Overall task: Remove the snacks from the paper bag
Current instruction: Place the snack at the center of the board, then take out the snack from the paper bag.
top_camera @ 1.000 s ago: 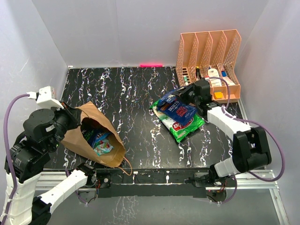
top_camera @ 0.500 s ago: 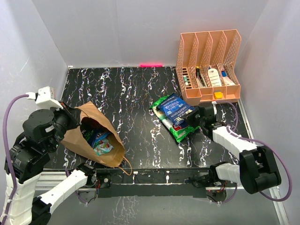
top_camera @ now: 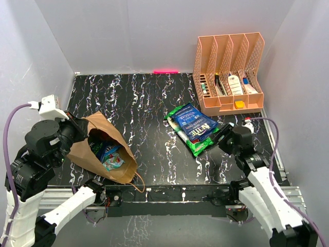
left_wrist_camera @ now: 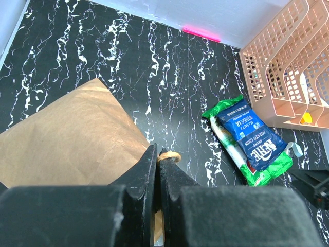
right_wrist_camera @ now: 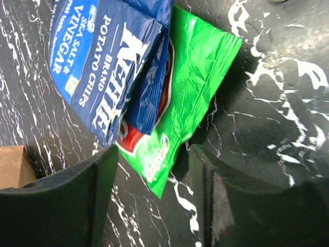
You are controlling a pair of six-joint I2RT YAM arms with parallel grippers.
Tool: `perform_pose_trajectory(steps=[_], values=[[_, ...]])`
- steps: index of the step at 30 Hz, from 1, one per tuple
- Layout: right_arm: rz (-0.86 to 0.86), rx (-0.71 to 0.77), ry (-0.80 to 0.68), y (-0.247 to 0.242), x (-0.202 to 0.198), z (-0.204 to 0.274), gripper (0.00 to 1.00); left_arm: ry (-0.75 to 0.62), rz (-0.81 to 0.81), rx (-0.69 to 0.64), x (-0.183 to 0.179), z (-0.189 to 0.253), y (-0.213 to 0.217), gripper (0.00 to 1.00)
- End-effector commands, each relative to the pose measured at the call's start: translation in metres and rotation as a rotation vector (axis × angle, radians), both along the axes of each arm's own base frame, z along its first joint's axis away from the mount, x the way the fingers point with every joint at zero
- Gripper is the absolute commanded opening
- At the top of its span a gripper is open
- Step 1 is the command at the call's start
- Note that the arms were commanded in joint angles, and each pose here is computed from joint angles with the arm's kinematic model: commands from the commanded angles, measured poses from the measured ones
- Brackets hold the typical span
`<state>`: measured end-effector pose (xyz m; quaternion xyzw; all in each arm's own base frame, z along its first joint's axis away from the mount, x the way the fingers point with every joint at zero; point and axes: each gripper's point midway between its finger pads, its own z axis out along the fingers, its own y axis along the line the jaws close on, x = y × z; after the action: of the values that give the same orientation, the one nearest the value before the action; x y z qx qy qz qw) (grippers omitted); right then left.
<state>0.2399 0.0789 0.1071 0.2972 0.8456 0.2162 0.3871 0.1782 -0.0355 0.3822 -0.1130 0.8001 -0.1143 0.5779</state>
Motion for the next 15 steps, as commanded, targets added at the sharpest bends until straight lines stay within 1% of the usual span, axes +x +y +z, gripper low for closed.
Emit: perform_pose_trajectory(steps=[1,3,4,6,7,9,11,13,15], values=[[0.082,-0.068,-0.172,-0.003,-0.004,0.061,0.68,-0.075,0.017,-0.021,0.005,0.02,0.002,0.0],[0.175,-0.052,-0.307,0.013,0.005,0.09,0.74,-0.067,0.014,-0.02,0.005,0.017,0.001,0.0],[0.258,-0.06,-0.386,0.024,0.01,0.104,0.82,-0.064,0.013,-0.021,0.005,0.016,0.001,0.0],[0.403,-0.074,-0.489,0.044,0.019,0.122,0.96,-0.062,0.01,-0.023,0.004,0.015,0.0,0.0],[0.462,-0.083,-0.509,0.053,0.024,0.126,0.98,-0.062,0.009,-0.021,0.004,0.015,0.001,0.0],[0.587,-0.094,-0.522,0.07,0.034,0.13,0.98,-0.062,0.016,-0.012,0.003,0.016,0.003,0.0],[0.689,-0.109,-0.484,0.089,0.046,0.125,0.98,-0.065,0.027,-0.003,0.002,0.016,0.006,0.0],[0.79,-0.183,-0.462,0.119,0.052,0.123,0.98,-0.064,0.035,0.0,0.002,0.016,0.008,0.0],[0.91,-0.317,-0.482,0.161,0.049,0.118,0.98,-0.062,0.035,0.002,0.001,0.015,0.008,0.0]])
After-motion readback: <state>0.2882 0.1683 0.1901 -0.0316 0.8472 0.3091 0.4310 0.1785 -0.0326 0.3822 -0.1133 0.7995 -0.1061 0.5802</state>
